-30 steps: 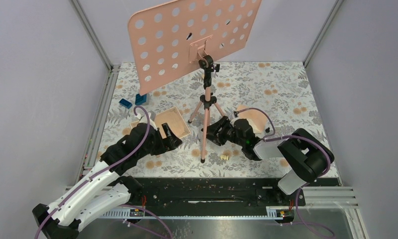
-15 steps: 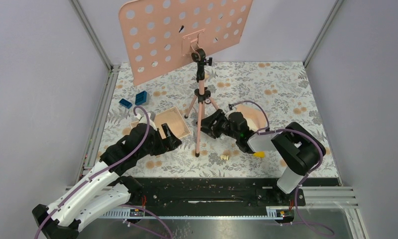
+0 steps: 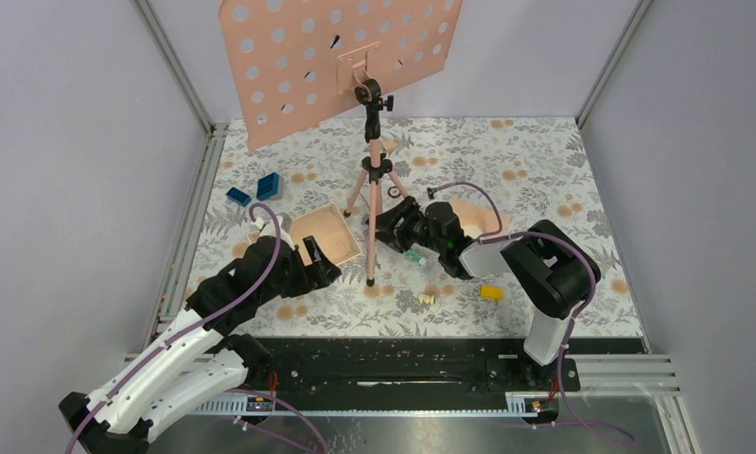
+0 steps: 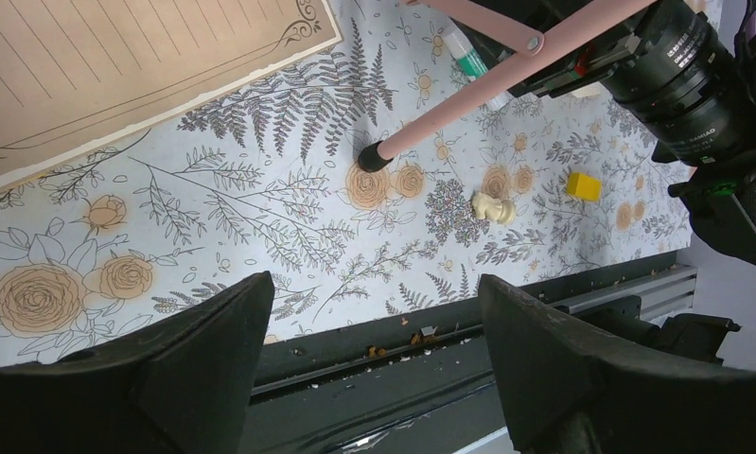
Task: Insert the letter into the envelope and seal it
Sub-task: Move the distractor to the center of the board.
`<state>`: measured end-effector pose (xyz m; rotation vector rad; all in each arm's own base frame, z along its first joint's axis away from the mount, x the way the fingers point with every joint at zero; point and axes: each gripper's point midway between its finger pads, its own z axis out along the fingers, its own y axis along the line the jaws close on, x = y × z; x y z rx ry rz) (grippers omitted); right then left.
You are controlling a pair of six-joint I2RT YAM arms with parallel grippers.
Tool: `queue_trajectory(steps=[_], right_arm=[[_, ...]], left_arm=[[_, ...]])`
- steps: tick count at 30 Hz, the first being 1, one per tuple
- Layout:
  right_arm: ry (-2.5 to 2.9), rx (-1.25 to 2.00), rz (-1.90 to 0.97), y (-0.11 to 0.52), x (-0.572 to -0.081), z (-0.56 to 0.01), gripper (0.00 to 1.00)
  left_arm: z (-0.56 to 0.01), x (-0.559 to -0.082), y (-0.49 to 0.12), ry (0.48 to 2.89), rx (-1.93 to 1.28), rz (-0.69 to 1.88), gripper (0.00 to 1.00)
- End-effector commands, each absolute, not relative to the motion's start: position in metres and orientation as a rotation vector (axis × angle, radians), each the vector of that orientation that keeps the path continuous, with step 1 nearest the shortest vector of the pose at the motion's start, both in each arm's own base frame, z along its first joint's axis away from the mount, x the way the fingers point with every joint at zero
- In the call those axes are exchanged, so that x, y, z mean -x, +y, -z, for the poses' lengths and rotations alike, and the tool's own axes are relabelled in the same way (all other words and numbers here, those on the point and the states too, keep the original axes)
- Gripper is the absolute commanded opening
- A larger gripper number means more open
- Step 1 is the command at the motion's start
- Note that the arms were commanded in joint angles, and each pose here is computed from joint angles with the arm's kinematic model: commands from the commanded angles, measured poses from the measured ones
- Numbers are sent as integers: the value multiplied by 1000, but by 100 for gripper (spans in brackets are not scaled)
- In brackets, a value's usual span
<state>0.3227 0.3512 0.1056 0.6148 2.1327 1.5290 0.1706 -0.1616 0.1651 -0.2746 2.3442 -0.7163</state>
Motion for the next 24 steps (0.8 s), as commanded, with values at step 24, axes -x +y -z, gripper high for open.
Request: queue_trajectory(steps=[24], right_arm=[[1982,-636,-1443,351,-434,-128,67]], left_arm=[[-192,-179,-146,2259,306,653,82]])
